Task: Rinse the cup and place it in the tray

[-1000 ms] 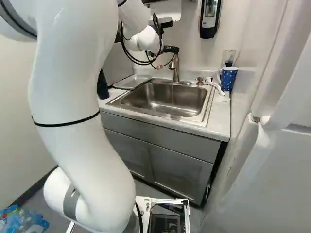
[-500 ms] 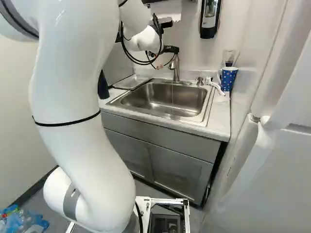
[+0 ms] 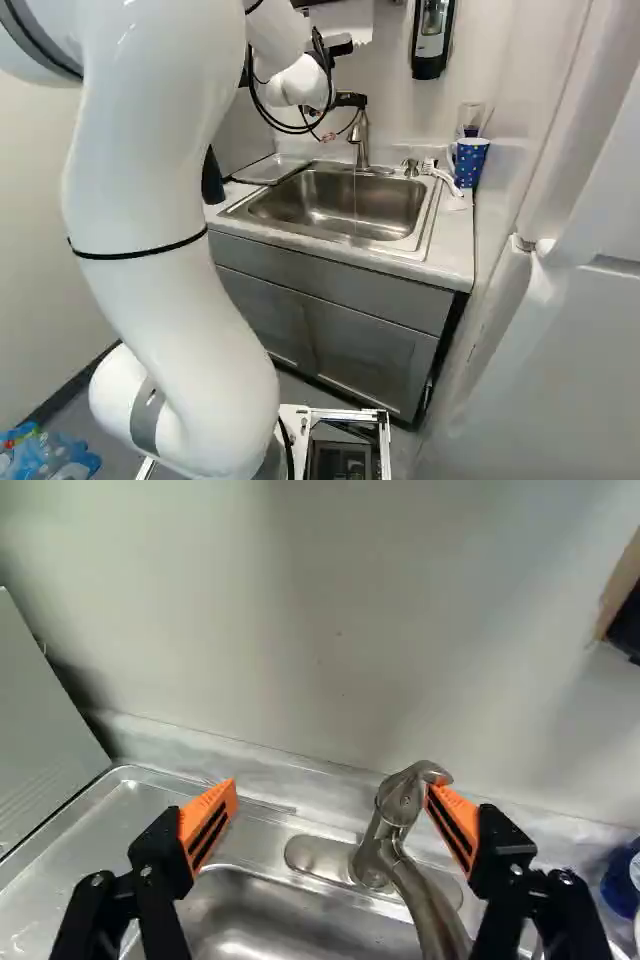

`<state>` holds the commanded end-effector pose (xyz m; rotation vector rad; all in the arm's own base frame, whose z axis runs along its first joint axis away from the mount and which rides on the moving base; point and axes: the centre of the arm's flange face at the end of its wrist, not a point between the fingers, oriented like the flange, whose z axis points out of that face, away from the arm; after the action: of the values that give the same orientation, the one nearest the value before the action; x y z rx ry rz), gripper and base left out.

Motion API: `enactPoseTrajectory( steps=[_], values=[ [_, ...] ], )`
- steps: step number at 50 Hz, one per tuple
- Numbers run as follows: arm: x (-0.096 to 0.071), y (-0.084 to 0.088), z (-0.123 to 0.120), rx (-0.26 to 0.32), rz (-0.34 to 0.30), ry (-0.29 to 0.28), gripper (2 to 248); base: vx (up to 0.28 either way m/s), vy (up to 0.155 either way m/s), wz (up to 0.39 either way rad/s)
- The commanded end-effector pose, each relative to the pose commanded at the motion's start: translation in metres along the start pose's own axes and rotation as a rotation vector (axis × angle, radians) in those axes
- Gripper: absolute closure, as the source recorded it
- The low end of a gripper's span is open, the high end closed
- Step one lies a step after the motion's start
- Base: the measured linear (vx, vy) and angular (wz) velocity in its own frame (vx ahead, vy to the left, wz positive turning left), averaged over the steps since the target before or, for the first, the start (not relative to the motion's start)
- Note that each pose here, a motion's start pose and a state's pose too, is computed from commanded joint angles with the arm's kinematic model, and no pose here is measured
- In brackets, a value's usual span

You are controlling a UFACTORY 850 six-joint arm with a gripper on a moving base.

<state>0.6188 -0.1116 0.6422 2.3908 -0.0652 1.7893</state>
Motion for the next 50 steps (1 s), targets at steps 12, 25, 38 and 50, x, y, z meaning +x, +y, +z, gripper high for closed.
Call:
enactPoseTrajectory(
  steps=[12,25,38,50],
  values=[
    [0.0017,-0.0003,0.0000,0.003,-0.014,0.019,3,0.000,0.000,0.000],
    [0.0033,-0.0006,-0.0001,0.007,-0.026,0.036,3,0.000,0.000,0.000],
    [0.0033,-0.0006,-0.0001,0.007,-0.026,0.036,3,0.000,0.000,0.000],
    [0.0033,-0.0006,-0.0001,0.007,-0.026,0.036,3,0.000,0.000,0.000]
  ],
)
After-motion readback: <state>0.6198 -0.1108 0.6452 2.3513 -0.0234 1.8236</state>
